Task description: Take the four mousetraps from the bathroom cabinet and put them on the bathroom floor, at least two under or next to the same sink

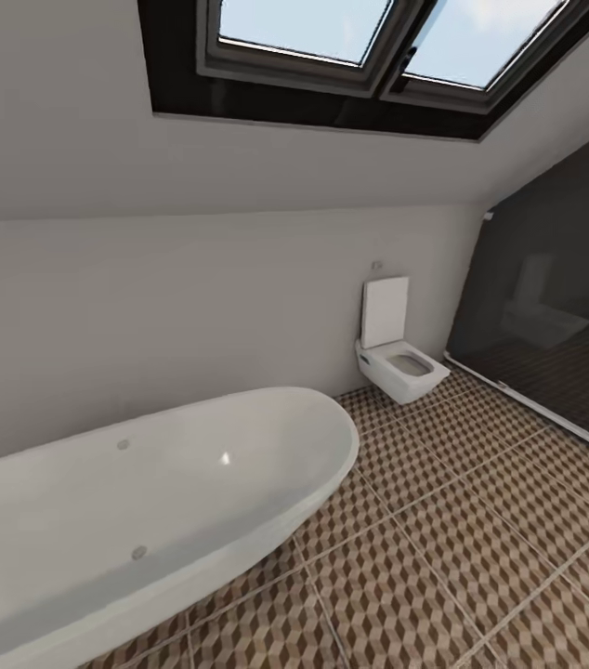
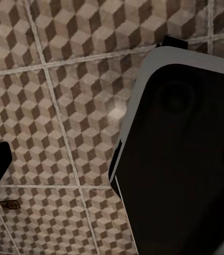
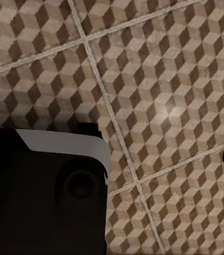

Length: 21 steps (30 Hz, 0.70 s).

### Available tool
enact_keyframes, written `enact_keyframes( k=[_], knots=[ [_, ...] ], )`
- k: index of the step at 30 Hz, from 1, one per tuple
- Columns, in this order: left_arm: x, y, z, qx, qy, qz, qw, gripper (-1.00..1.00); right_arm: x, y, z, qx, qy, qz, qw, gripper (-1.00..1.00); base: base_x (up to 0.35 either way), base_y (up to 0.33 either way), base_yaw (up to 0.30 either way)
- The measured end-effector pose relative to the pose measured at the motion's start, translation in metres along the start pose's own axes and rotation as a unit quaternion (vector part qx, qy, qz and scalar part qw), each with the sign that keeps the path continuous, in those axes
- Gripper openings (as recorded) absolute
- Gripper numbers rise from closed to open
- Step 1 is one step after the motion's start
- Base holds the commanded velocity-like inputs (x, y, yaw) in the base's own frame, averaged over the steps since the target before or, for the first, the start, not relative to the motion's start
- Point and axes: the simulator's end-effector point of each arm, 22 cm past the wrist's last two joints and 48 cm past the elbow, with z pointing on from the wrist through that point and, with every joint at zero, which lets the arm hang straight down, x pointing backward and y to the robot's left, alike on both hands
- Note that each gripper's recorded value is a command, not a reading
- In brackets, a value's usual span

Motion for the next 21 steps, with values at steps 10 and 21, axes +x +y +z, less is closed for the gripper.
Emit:
enact_keyframes(
  k=[10,21],
  knots=[
    [0.0004,-0.0003,0.0,0.0,0.0,0.001,1.0,1.0,0.0003,-0.0001,0.0,0.0,0.0,0.0,1.0,1.0,0.0,0.0,-0.297],
    [0.0,0.0013,0.0002,-0.001,0.0,0.001,1.0,1.0,0.0003,-0.0009,0.0001,0.001,0.0,0.001,1.0,1.0,0.0,0.0,-0.3]
  ],
)
